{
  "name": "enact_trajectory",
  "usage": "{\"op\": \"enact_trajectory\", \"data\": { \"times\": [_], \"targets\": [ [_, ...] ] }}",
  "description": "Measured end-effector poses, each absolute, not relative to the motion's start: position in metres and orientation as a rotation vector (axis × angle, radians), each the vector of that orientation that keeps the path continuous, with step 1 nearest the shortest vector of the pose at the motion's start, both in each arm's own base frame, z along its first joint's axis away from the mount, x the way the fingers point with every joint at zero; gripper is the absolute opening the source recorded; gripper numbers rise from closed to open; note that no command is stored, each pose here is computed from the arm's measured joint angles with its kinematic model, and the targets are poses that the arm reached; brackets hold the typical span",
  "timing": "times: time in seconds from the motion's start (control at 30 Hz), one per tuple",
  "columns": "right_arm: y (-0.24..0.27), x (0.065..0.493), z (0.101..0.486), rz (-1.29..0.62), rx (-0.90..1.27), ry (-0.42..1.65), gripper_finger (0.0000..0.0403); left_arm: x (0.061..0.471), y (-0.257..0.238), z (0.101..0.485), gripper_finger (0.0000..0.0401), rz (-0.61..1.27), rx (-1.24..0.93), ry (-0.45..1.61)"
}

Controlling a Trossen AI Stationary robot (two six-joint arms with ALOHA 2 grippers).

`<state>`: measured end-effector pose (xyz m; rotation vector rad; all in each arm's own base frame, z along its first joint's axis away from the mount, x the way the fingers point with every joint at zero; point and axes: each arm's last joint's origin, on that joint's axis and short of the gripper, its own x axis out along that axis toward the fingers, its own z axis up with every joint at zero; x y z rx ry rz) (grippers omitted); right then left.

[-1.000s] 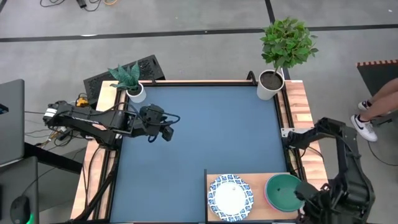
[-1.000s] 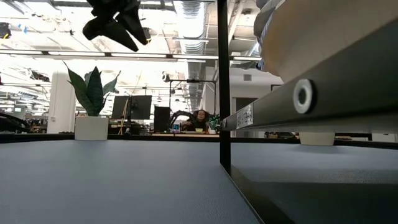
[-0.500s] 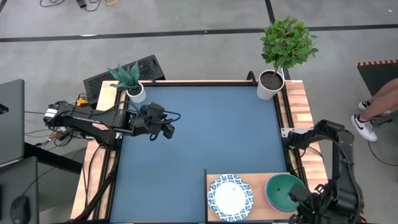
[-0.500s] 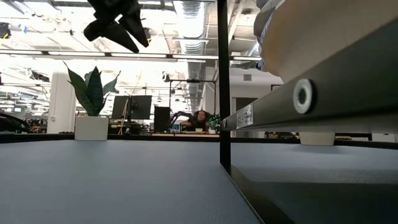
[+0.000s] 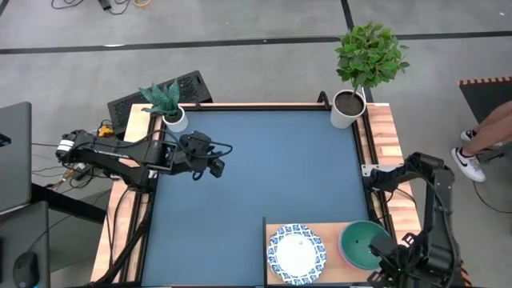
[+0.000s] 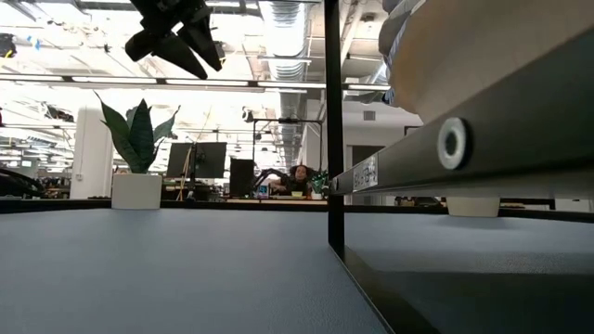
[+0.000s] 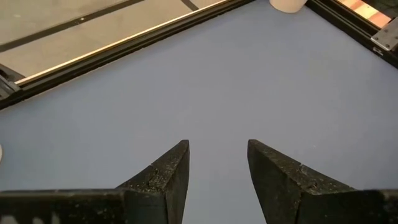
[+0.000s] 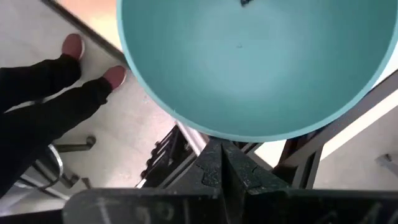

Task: Place and stack bowls onto a shelf
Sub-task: Stack the green bowl on the blue bowl on the shelf

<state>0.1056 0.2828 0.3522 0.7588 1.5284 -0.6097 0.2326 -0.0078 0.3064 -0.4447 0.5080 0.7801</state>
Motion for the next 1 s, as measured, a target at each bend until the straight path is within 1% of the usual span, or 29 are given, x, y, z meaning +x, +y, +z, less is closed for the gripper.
{"op": "enact_trajectory", "data": {
  "times": [0.27,0.43,0.5,0.77,1.0],
  "targets": [
    [0.281,0.109,0.345,-0.645,0.749,1.522,0.0017,0.232,-0.007,0.307,0.0147,0.789,-0.433,0.504],
    [0.276,0.110,0.364,-0.560,0.792,1.498,0.0018,0.232,-0.007,0.307,0.0147,0.787,-0.432,0.507],
    [0.272,0.109,0.368,-0.557,0.807,1.467,0.0017,0.232,-0.007,0.306,0.0147,0.786,-0.432,0.507],
    [0.271,0.105,0.348,-0.662,0.779,1.484,0.0017,0.231,-0.007,0.305,0.0147,0.791,-0.423,0.523],
    [0.270,0.108,0.342,-0.686,0.764,1.480,0.0017,0.231,-0.007,0.305,0.0147,0.794,-0.421,0.523]
  ]
}}
